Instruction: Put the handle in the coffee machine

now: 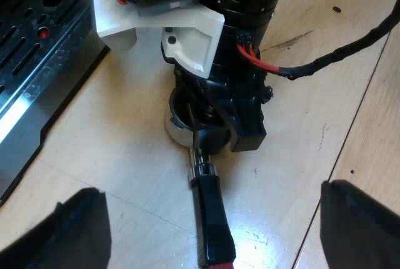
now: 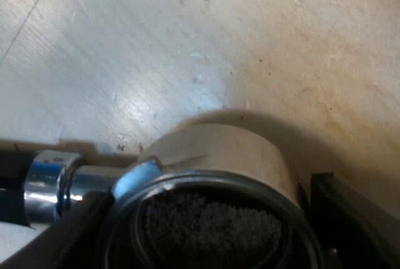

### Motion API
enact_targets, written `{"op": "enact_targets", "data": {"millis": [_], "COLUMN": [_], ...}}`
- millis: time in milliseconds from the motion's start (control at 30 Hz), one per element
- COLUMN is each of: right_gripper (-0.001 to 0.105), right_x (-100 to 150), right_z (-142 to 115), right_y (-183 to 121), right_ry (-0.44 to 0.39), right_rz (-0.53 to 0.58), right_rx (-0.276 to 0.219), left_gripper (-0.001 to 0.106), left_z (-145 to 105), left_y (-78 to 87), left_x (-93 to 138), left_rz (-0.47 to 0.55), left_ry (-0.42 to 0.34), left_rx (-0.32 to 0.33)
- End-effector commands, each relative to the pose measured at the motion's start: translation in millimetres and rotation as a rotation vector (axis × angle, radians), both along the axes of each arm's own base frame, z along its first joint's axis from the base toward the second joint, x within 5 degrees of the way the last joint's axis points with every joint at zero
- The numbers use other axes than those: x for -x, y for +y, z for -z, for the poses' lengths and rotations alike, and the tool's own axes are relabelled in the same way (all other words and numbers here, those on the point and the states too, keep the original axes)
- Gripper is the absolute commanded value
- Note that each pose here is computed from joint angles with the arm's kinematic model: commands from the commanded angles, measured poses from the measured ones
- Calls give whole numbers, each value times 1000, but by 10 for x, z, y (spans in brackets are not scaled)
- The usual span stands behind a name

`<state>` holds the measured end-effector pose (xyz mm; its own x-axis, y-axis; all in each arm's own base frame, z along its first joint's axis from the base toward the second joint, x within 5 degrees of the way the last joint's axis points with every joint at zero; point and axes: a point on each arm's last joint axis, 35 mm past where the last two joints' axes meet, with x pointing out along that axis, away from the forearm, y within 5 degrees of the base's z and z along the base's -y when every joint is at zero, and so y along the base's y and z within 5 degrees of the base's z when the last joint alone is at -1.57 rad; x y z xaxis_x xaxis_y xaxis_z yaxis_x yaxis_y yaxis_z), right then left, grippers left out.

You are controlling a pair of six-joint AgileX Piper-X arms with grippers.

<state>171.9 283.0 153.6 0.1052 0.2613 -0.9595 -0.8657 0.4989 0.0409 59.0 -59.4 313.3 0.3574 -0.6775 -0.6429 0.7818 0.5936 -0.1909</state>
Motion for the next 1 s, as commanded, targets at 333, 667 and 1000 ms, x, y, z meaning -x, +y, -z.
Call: {"op": "enact_targets", "data": {"millis": [333,667,1000], "right_gripper": [0,0,0], "right_x": [64,168,151], "right_z": [-392,-543,-661], "right_y": [-173,-342,-440], "right_ry": [-47,6,65], "right_rz": [65,130,184], "right_rx": [7,67,23], "left_gripper": [71,71,71], "left_z": [-33,-65,-70], "left_y": [-7,-31,-34], "left_x": [2,-19,-22], "left_rz": [9,73,106], "left_ry": [-11,-92,-134], "left_rx": [16,25,9]}}
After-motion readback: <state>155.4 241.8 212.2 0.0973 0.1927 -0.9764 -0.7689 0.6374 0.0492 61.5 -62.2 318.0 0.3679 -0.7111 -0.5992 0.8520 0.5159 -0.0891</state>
